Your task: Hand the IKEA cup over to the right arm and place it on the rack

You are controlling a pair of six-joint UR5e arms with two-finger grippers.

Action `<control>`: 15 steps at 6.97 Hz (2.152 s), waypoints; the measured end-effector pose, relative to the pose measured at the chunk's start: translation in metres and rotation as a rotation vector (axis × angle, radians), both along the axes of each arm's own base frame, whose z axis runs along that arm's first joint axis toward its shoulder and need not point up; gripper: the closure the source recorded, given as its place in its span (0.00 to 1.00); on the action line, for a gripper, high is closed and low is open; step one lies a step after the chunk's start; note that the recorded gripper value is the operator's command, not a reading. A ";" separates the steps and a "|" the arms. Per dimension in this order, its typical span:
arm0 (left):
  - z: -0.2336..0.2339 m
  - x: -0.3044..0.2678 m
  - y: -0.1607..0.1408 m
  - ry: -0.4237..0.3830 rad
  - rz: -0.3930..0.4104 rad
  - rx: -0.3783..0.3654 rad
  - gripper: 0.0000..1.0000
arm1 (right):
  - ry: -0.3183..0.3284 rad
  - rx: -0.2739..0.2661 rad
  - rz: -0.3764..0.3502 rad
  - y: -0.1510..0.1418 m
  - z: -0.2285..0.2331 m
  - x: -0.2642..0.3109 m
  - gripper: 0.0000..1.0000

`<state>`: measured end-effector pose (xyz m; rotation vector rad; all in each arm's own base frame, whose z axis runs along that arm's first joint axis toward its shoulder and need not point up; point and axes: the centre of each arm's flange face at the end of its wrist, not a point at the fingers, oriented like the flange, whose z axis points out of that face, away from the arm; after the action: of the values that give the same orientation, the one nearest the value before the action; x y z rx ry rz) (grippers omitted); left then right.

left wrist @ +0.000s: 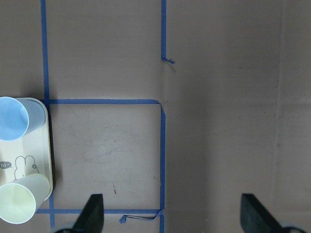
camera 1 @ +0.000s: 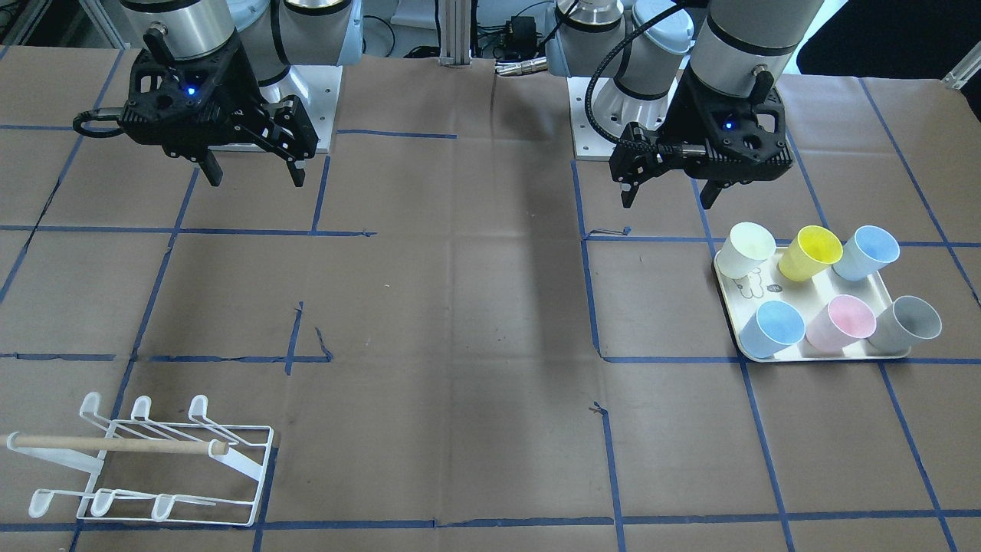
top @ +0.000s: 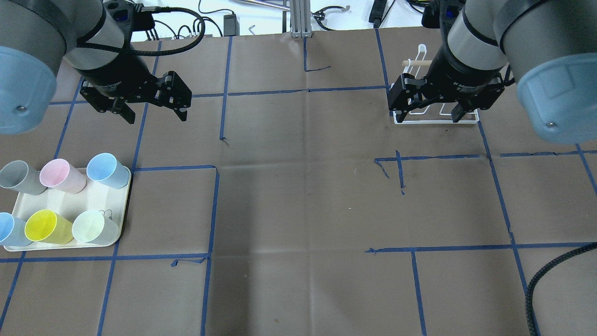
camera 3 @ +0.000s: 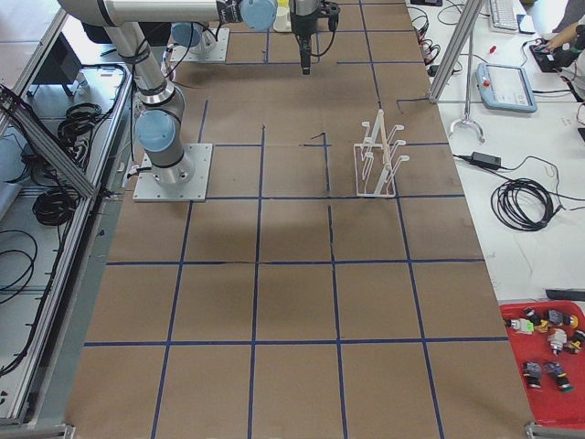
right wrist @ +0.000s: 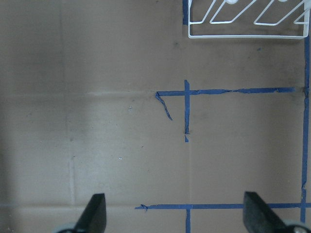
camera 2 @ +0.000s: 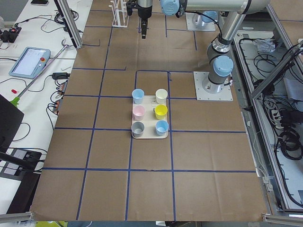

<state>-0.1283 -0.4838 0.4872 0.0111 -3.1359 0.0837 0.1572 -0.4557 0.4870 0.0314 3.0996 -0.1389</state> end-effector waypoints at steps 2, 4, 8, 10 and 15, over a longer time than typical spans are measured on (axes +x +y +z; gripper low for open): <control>-0.001 0.002 0.000 -0.002 -0.001 0.005 0.00 | 0.000 0.000 0.000 0.000 0.000 0.000 0.00; -0.002 0.010 -0.002 -0.011 -0.066 0.011 0.00 | -0.003 0.000 -0.001 -0.001 0.000 0.000 0.00; -0.005 0.149 -0.013 -0.018 -0.082 0.031 0.00 | 0.002 0.001 -0.001 -0.001 -0.001 -0.001 0.00; -0.010 0.214 -0.006 -0.013 -0.068 0.044 0.00 | 0.002 0.002 -0.001 -0.001 -0.001 -0.001 0.00; -0.108 0.228 0.001 -0.019 -0.038 0.021 0.00 | 0.002 0.005 -0.003 -0.002 -0.003 -0.001 0.00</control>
<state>0.0995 -0.4831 0.3795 -0.0488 -3.1543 0.0511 0.1557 -0.4576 0.4844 0.0358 3.1017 -0.1314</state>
